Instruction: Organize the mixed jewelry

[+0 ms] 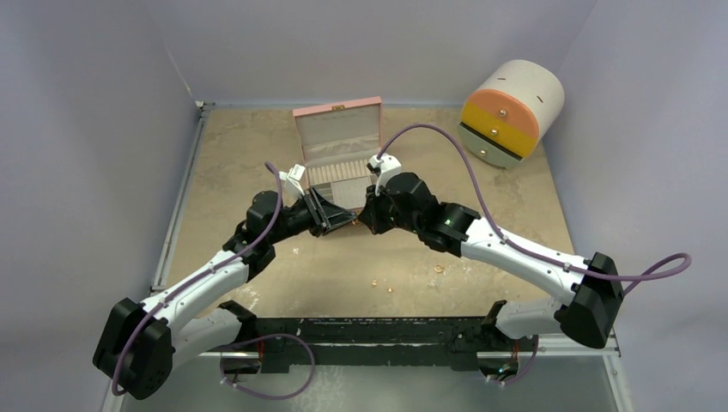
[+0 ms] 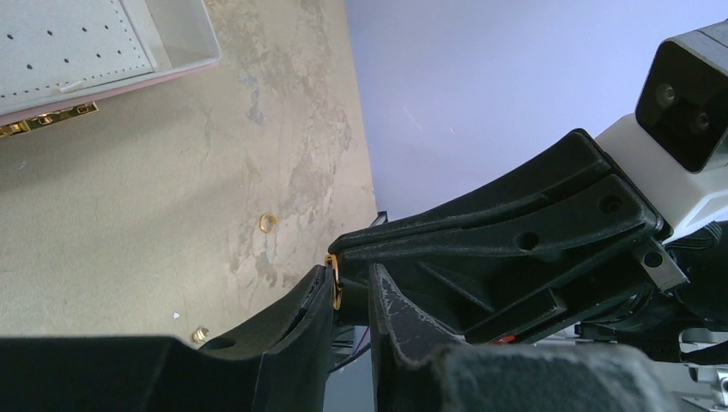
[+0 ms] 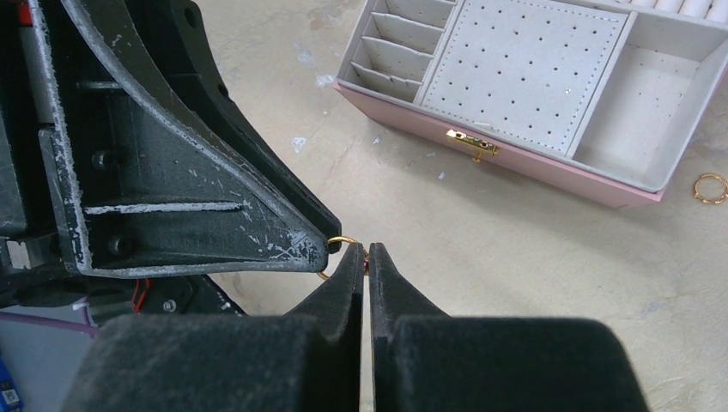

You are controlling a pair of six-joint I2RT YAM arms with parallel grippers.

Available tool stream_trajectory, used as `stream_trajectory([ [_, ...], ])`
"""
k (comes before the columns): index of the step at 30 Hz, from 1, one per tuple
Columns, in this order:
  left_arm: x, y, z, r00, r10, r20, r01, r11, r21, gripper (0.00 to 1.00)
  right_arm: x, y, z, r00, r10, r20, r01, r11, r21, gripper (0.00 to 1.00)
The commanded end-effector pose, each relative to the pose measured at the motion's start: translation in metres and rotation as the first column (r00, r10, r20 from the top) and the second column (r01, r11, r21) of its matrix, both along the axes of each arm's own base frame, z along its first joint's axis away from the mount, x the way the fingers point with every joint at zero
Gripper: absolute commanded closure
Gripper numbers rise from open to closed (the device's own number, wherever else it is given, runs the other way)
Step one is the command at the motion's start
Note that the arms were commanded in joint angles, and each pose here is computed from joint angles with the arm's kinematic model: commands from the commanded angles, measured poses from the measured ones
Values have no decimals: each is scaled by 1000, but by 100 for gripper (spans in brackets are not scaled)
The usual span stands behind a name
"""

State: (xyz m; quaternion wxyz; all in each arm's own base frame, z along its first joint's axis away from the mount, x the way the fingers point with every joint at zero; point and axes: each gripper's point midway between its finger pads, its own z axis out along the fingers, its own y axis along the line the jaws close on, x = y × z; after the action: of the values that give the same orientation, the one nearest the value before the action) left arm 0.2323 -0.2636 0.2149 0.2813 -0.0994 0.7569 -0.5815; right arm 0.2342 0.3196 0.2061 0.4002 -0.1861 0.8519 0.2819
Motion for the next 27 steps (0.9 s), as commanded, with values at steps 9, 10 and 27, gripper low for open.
stream_trajectory([
  [9,0,-1,9,999,-12,39,13,1000,-27,90,3,6,38,997,-20,72,14,996,89,100],
  [10,0,-1,8,999,-12,37,13,1000,-28,93,3,5,38,997,-21,72,14,996,88,100],
  [27,0,3,21,998,19,67,-15,998,-60,100,-6,-10,40,996,-50,75,40,991,125,78],
])
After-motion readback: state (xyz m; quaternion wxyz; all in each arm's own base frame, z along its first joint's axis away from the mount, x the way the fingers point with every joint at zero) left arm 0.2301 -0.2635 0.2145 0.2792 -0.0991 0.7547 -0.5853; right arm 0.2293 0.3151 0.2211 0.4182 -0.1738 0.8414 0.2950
